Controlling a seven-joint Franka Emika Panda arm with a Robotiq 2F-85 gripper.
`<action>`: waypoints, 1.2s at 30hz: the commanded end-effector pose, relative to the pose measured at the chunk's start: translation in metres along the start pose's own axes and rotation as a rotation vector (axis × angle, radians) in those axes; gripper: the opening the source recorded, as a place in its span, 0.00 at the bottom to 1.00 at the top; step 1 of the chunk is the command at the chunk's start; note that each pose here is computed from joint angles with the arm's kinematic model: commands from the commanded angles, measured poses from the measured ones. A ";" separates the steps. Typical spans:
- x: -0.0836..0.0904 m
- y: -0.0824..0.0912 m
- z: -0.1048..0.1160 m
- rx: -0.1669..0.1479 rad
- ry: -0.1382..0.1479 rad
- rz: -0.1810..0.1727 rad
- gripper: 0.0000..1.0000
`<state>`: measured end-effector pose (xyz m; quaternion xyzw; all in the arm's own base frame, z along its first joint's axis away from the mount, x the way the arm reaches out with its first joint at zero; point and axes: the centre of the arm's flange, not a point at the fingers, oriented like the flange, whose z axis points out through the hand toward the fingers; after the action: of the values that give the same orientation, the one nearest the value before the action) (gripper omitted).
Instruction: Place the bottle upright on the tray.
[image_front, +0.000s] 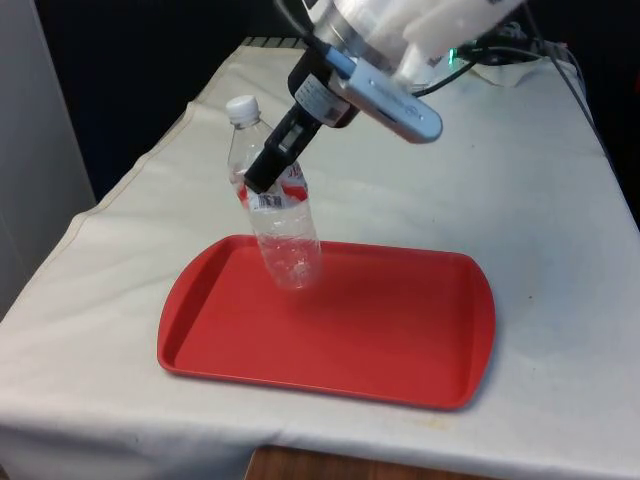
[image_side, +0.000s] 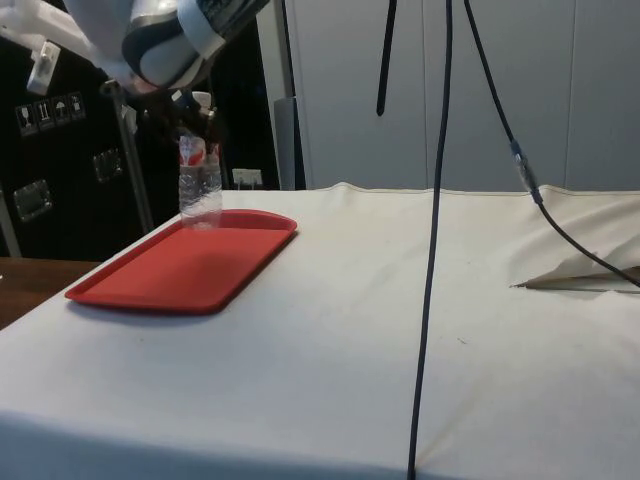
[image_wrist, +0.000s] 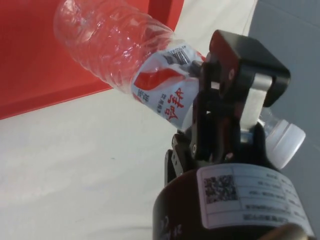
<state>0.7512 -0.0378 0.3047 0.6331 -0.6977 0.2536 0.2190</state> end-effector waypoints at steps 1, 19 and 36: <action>-0.003 -0.001 0.000 0.001 0.012 0.008 0.14; -0.031 -0.001 0.007 0.005 0.110 0.040 0.14; -0.053 0.000 0.008 0.011 0.120 0.055 0.14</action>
<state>0.7561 -0.0036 0.2656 0.6008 -0.6975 0.3002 0.2500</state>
